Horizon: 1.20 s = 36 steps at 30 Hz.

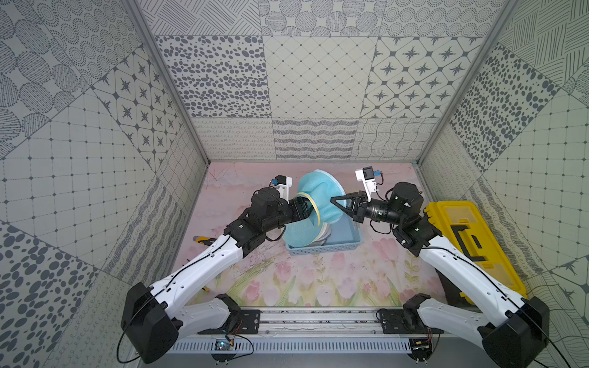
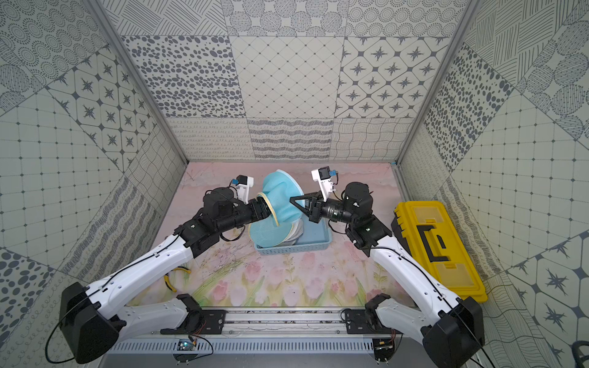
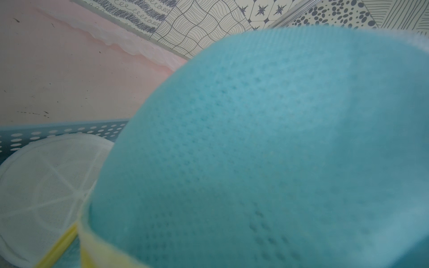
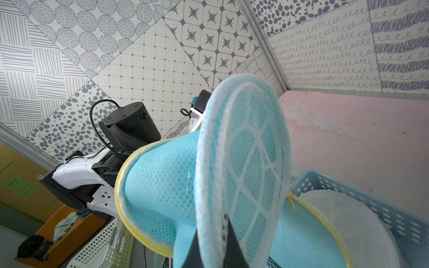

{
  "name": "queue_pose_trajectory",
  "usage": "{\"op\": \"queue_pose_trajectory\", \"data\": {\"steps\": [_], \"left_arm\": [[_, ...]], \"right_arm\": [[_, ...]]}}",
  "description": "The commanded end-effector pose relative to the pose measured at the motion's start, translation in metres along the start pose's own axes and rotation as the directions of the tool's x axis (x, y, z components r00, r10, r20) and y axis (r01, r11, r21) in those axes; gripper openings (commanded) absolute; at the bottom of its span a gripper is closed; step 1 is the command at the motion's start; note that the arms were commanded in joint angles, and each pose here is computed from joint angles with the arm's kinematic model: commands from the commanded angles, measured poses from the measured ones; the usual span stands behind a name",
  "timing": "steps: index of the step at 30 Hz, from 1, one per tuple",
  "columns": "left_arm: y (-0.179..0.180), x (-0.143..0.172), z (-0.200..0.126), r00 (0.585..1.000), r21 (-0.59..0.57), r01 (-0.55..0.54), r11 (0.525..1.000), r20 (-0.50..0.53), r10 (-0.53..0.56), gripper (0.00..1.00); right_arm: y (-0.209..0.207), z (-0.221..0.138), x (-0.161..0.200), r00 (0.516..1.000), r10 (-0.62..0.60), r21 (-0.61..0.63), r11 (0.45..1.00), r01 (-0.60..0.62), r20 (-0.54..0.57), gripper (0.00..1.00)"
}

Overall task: Turn the laundry bag inside out
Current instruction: Turn over the laundry bag.

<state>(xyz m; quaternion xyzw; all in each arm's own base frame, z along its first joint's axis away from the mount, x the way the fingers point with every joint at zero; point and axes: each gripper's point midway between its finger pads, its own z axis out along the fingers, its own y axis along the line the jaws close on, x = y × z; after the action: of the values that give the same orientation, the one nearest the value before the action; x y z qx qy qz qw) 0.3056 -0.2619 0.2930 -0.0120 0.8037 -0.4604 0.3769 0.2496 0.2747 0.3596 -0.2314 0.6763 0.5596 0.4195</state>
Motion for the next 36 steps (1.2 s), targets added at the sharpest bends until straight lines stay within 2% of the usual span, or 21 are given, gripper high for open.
{"op": "queue_pose_trajectory", "data": {"steps": [1,9,14,18,26,31,36], "left_arm": [[-0.028,-0.009,0.0,1.0,0.154,0.001,0.988,0.005,-0.001,0.59],[-0.035,-0.01,0.002,1.0,0.199,0.004,0.98,-0.018,-0.001,0.65],[-0.039,-0.011,-0.004,1.0,0.219,-0.008,0.976,-0.018,0.012,0.68],[-0.055,-0.012,-0.008,0.999,0.296,-0.015,0.955,-0.026,0.024,0.68],[-0.071,-0.012,-0.014,0.999,0.373,-0.01,0.928,-0.035,0.025,0.73],[-0.055,-0.016,-0.023,1.0,0.312,-0.025,0.95,0.004,0.025,0.79],[-0.054,-0.025,-0.031,0.999,0.333,-0.021,0.943,0.035,0.01,0.85]], "right_arm": [[0.023,0.0,-0.011,0.999,-0.028,-0.115,0.993,0.032,0.037,0.0],[0.041,-0.002,-0.021,0.998,0.005,-0.225,0.974,0.01,0.065,0.0],[0.047,-0.006,-0.028,0.997,0.009,-0.25,0.968,0.01,0.075,0.0],[0.049,-0.005,-0.029,0.996,0.045,-0.301,0.954,-0.02,0.076,0.0],[0.054,-0.004,-0.037,0.991,0.102,-0.375,0.925,-0.062,0.088,0.0],[0.06,-0.006,-0.044,0.99,0.11,-0.395,0.917,-0.065,0.093,0.0],[0.061,-0.005,-0.045,0.988,0.134,-0.413,0.906,-0.092,0.075,0.0]]}}
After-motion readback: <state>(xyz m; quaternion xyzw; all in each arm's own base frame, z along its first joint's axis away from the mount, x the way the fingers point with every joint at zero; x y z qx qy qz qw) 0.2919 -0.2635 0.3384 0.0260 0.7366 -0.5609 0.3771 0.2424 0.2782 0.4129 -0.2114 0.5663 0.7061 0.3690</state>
